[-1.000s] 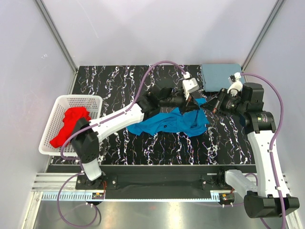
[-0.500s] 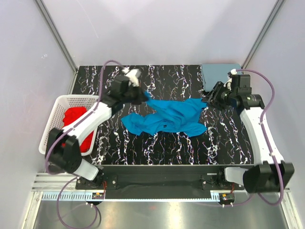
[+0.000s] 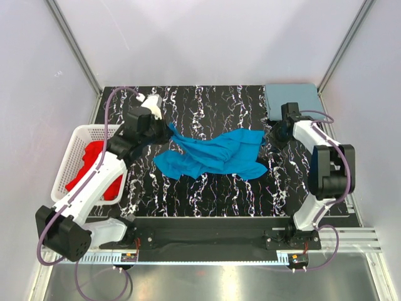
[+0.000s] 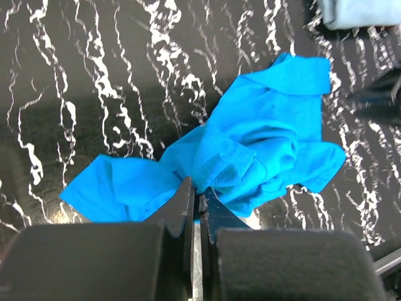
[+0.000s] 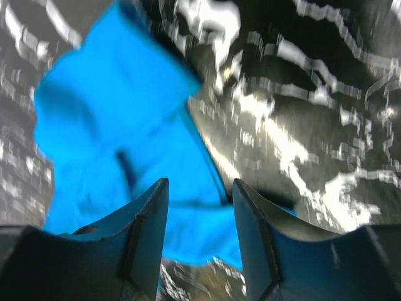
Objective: Fold and stack the t-shirts
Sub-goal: Flatten the tshirt out
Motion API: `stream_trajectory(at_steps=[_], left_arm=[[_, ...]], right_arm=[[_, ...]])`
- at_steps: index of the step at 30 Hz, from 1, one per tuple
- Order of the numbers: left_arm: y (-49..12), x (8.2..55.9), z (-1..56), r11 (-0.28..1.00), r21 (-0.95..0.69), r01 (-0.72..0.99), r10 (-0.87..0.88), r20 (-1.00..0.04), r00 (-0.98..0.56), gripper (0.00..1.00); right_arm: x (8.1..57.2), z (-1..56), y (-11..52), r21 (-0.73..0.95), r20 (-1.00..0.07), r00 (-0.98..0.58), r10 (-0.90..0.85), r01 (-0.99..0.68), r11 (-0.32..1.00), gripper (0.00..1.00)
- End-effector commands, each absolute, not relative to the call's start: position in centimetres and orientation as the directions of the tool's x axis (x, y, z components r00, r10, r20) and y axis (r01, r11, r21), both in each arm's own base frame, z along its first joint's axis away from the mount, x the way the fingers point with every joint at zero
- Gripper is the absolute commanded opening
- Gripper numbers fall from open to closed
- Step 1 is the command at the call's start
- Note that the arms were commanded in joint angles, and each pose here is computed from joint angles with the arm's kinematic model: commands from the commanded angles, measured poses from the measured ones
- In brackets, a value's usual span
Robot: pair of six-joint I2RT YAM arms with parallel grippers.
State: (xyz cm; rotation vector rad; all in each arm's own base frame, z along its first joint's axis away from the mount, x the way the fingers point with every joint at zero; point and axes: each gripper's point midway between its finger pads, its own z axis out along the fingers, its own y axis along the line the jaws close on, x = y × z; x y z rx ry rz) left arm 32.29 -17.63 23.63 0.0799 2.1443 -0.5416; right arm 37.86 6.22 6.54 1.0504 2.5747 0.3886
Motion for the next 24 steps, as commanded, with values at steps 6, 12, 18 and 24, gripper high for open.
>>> stream_trajectory(at_steps=[6, 12, 18, 24], left_arm=[[-17.1, 31.4, 22.0, 0.901, -0.355, 0.251, -0.144, -0.788, -0.598, 0.00], [-17.5, 31.2, 21.7, 0.891, -0.367, 0.266, -0.140, -0.782, -0.608, 0.00], [-17.8, 31.1, 21.8, 0.881, -0.385, 0.276, -0.152, -0.782, -0.605, 0.00], [-17.9, 30.9, 21.7, 0.875, -0.392, 0.283, -0.155, -0.781, -0.605, 0.00]], right_arm=[[41.9, 6.1, 4.8, 0.399, -0.271, -0.445, 0.853, 0.755, 0.520, 0.52], [43.0, 5.0, 5.9, 0.449, -0.212, -0.383, 0.899, 0.779, 0.437, 0.52], [42.9, 3.4, 5.9, 0.402, -0.189, -0.334, 0.923, 0.832, 0.383, 0.51], [43.4, 2.2, 5.4, 0.396, -0.202, -0.303, 0.931, 0.845, 0.360, 0.47]])
